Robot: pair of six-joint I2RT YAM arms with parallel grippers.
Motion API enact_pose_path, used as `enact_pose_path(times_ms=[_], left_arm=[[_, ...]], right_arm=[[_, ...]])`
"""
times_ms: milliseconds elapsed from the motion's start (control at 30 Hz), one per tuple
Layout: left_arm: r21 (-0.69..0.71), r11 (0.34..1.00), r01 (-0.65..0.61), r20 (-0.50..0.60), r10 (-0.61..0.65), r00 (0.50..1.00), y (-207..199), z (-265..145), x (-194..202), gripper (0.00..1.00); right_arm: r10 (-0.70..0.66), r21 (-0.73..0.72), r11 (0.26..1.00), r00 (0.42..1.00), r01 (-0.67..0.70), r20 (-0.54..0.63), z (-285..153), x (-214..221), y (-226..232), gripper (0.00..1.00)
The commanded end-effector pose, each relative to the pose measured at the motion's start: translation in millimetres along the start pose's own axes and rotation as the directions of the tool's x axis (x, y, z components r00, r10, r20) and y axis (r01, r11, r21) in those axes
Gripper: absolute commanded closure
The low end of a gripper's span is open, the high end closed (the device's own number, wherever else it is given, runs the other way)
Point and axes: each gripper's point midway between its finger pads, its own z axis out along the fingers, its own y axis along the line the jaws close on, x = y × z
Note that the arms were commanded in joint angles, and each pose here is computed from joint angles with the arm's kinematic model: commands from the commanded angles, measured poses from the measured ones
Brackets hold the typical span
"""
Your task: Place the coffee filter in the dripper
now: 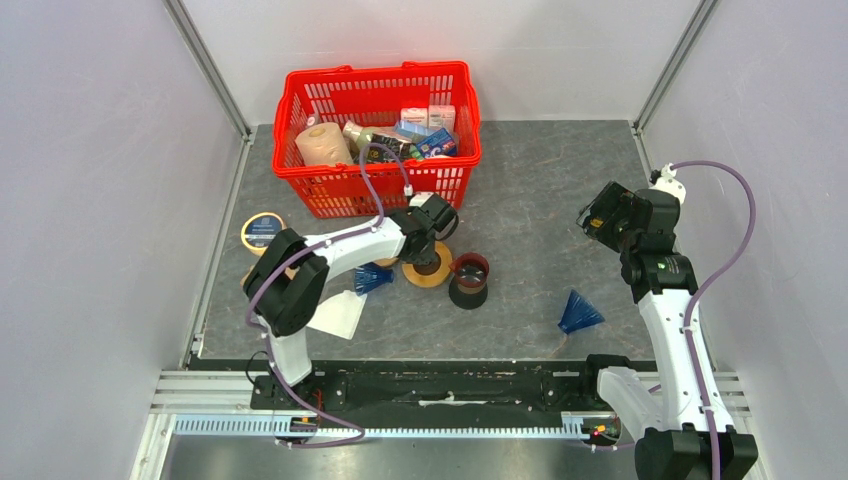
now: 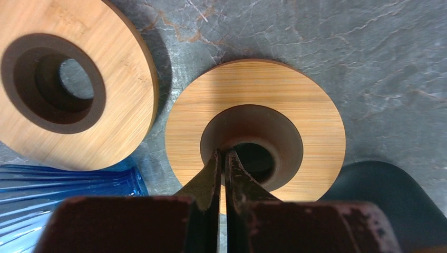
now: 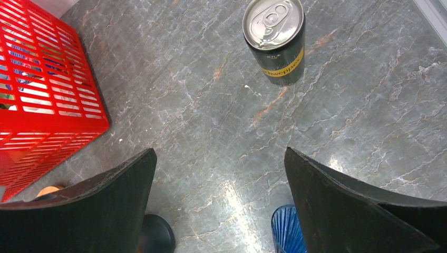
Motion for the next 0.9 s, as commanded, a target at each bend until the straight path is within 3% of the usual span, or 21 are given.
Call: enact_pose_path(times_ms=[0,333,433,533,667,867], left_arm=[[0.074,0.997,0.04,0.153,-0.05,0.987,-4.5,-42.5,-39.6,0.98],[0.121,0.988,0.097,0.296,-0.129,0.946,12.8,-93.5,-66.7,0.98],[0.165,0.98,0.109,0.34,-0.16,0.927,14.8,-112.3,-75.3,0.98],[0.236,0.963,0.127,0.396,-0.215,0.893,14.1,-134.8,-88.0,0.98],[0.339,0.935,0.102,0.456,-0.258,0.852,6.2,-163.4,-104.6,0.98],[0.439,0.897,0.061,0.483,-0.293,0.825,-12.2,-188.0,-120.3,0.98]], right_arm=[[0.0,-0.044,0.999,0.999,0.002,0.052,-8.6,-20.4,12.8,0.01],[0.0,-0.136,0.991,0.999,0.005,0.042,-11.6,-20.8,30.0,0.01],[0.002,-0.249,0.969,1.0,0.002,0.014,-16.7,-18.4,51.2,0.01],[0.015,-0.472,0.881,0.999,-0.03,-0.036,-29.0,-15.0,93.4,0.01],[0.06,-0.699,0.701,0.989,-0.139,-0.137,-49.2,-17.5,145.1,0.18],[-0.175,-0.806,0.59,0.982,0.047,-0.071,-84.0,14.4,213.5,0.16]])
